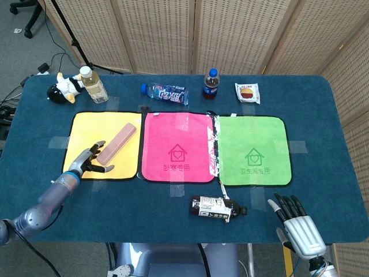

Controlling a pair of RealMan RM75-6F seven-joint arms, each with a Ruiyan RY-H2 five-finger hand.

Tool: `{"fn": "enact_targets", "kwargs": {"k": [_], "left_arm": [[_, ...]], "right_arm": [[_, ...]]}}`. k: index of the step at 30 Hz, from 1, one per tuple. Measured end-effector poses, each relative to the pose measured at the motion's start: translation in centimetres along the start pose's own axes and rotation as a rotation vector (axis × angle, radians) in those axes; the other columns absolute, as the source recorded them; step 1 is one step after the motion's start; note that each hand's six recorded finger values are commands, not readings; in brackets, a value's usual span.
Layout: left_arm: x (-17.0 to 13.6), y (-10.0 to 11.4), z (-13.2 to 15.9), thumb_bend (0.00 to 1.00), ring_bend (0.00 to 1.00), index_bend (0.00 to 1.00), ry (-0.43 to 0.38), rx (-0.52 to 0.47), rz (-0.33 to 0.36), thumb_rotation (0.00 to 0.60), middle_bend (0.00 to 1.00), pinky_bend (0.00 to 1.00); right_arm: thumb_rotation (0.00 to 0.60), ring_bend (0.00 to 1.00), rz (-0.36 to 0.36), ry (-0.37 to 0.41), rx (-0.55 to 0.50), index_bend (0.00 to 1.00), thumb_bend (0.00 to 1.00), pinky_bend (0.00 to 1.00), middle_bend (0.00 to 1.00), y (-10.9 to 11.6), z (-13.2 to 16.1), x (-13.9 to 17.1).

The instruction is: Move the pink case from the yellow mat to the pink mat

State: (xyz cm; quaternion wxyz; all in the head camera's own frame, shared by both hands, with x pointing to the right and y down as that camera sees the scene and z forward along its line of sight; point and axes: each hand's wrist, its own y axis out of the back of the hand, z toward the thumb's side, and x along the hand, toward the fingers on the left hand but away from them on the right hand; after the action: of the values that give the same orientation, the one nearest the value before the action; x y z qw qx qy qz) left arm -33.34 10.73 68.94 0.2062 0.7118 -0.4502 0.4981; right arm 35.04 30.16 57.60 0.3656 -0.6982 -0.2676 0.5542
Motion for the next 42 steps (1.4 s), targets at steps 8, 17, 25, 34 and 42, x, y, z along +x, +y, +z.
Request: {"fn": "enact_targets", "kwargs": {"k": [8, 17, 25, 34, 42], "left_arm": [[0.9, -2.1, 0.8, 0.28, 0.00, 0.00, -0.020, 0.036, -0.022, 0.600, 0.00, 0.02], [1.9, -4.0, 2.0, 0.28, 0.00, 0.00, -0.057, 0.076, -0.020, 0.600, 0.00, 0.02], [2.4, -4.5, 3.3, 0.28, 0.00, 0.00, -0.098, 0.096, 0.016, 0.600, 0.00, 0.02], [3.3, -4.6, 3.7, 0.28, 0.00, 0.00, -0.102, 0.086, 0.046, 0.600, 0.00, 0.02], [4.3, -5.9, 4.3, 0.28, 0.00, 0.00, -0.106, 0.111, 0.037, 0.600, 0.00, 0.02]], "right_arm": [[0.600, 0.00, 0.001, -0.001, 0.001, 0.08, 0.52, 0.00, 0.00, 0.0, 0.0, 0.0], [0.600, 0.00, 0.001, 0.000, 0.000, 0.08, 0.52, 0.00, 0.00, -0.1, 0.0, 0.0], [0.600, 0.00, 0.007, 0.003, 0.002, 0.08, 0.52, 0.00, 0.00, -0.3, 0.0, 0.0], [0.600, 0.00, 0.007, 0.005, 0.003, 0.08, 0.52, 0.00, 0.00, -0.3, 0.1, 0.0], [0.600, 0.00, 0.006, 0.004, 0.003, 0.08, 0.52, 0.00, 0.00, -0.3, 0.1, 0.0]]}}
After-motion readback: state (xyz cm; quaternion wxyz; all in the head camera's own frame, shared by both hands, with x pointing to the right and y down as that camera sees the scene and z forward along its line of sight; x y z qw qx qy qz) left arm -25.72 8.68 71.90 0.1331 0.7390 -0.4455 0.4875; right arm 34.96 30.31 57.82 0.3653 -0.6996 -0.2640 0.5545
